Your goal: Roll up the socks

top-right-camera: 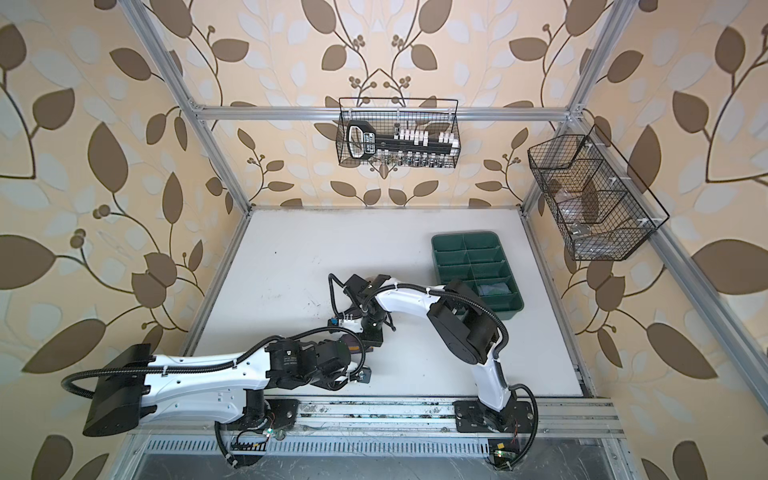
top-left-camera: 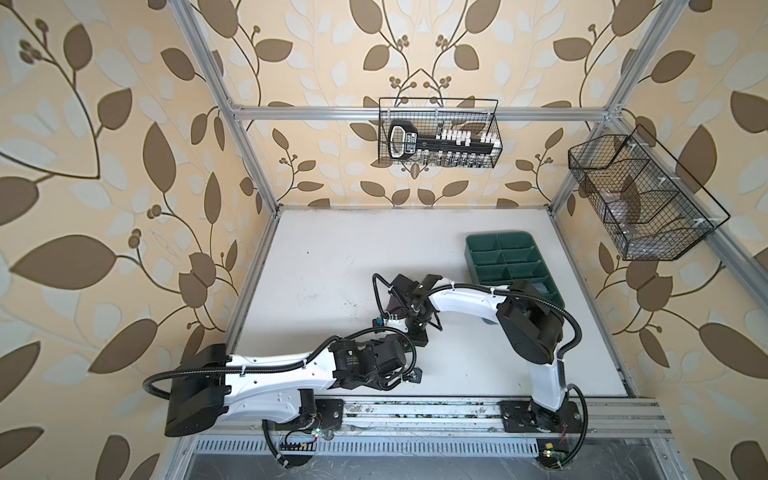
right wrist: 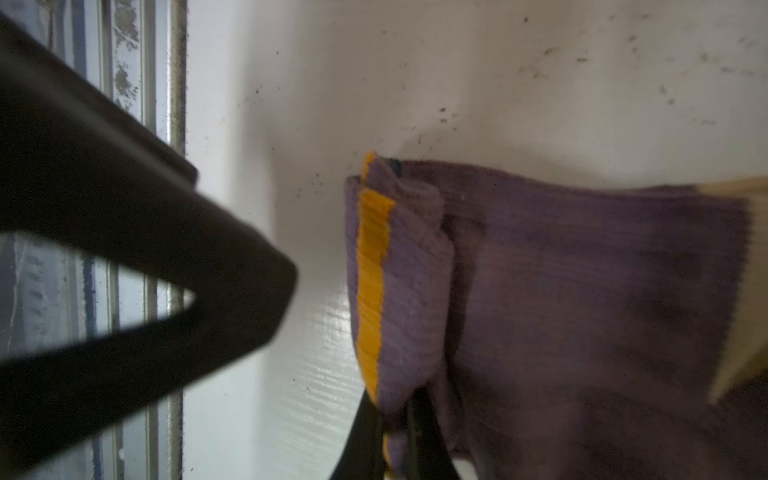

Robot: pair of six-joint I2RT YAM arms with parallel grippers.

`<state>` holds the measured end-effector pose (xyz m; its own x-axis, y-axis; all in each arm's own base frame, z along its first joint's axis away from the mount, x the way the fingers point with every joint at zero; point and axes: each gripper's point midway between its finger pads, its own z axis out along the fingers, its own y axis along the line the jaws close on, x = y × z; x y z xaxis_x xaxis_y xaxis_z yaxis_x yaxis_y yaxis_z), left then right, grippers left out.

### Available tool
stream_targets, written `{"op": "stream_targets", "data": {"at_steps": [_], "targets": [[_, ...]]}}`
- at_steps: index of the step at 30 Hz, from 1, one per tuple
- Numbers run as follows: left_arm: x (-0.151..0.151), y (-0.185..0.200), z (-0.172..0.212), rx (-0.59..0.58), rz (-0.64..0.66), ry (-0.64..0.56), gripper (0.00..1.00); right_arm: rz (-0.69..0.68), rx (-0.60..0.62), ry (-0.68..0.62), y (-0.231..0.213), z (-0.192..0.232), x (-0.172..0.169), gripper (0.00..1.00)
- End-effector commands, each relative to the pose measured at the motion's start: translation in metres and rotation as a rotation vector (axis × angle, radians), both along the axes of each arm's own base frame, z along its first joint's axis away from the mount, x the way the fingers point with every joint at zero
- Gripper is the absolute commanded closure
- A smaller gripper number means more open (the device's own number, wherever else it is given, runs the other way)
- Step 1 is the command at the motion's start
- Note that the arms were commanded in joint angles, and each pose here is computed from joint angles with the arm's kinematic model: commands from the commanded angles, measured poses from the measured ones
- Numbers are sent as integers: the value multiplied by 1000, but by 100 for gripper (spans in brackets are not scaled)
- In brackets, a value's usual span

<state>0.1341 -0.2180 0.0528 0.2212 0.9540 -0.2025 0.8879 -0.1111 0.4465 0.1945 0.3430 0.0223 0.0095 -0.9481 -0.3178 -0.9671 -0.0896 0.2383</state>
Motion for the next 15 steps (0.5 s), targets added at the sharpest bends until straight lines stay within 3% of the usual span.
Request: {"op": "stream_targets", "data": {"at_steps": [1,5,11,15], "targets": [[31,-23,8,-108,76,-92,39,27,-30,2,-8,-19,3,91],[52,-22,-6,-89,158,-61,54,41,-18,15,-11,-17,-2,91],[47,-21,-39,-10,155,37,81,16,38,25,-20,-3,3,90],[58,-19,-41,-24,229,142,93,-16,113,1,-25,15,10,83]]}}
